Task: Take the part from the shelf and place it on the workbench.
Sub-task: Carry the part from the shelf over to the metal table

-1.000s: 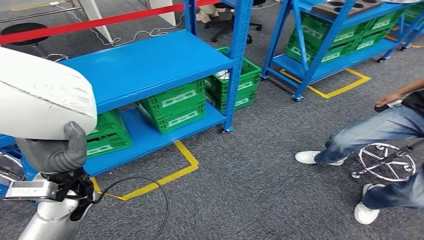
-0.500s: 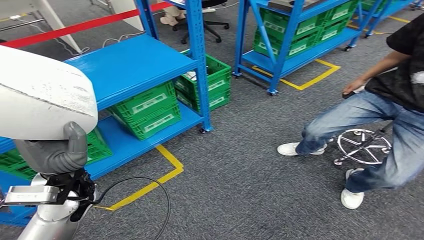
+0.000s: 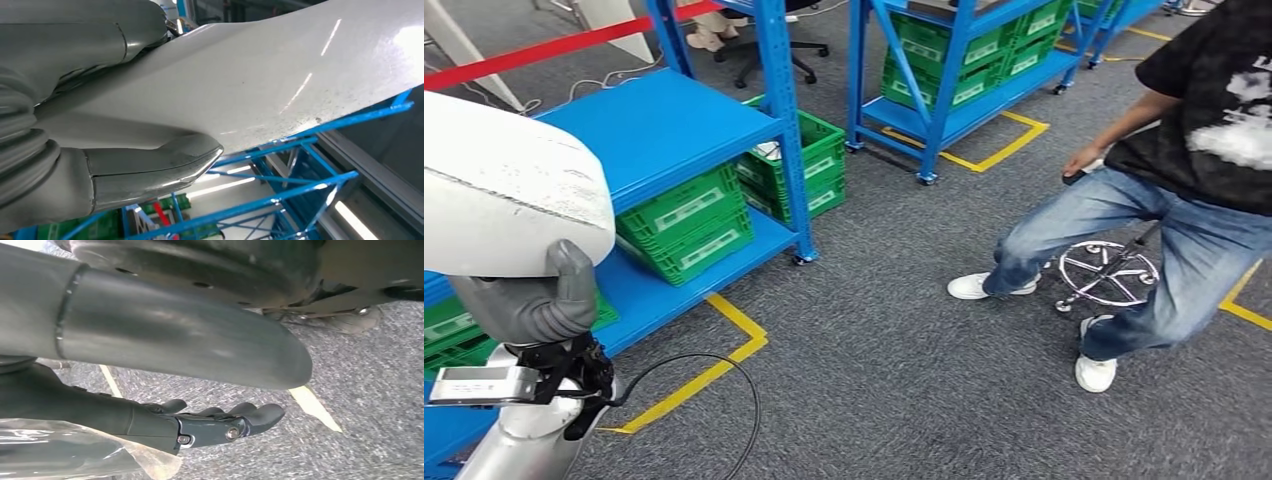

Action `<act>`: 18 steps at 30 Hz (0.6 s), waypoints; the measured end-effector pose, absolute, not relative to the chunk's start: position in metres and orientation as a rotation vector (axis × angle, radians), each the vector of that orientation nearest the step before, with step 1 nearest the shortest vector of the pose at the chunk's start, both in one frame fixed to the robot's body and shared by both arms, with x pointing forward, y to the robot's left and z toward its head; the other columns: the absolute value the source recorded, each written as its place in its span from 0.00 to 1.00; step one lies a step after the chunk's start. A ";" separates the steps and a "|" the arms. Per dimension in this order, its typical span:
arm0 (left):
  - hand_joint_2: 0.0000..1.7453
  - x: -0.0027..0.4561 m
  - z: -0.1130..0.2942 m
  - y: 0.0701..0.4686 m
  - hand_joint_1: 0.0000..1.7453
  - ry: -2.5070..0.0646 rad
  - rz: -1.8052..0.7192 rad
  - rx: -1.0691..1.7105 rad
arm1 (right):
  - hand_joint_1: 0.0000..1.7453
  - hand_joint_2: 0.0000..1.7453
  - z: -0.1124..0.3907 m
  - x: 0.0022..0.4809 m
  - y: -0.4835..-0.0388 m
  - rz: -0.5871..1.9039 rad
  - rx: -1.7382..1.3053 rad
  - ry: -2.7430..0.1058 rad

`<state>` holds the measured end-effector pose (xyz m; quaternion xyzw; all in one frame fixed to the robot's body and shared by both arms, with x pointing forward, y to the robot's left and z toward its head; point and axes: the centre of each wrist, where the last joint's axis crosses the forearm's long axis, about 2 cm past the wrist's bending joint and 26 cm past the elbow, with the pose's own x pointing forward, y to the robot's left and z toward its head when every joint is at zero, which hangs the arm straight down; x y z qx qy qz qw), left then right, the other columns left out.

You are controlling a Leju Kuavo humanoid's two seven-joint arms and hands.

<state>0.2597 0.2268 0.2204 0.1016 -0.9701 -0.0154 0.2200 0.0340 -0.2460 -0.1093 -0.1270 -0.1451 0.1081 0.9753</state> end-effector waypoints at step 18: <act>1.00 0.259 0.219 0.228 1.00 -2.683 -0.045 0.285 | 0.00 0.00 -0.109 0.035 -0.245 0.215 -0.259 -0.296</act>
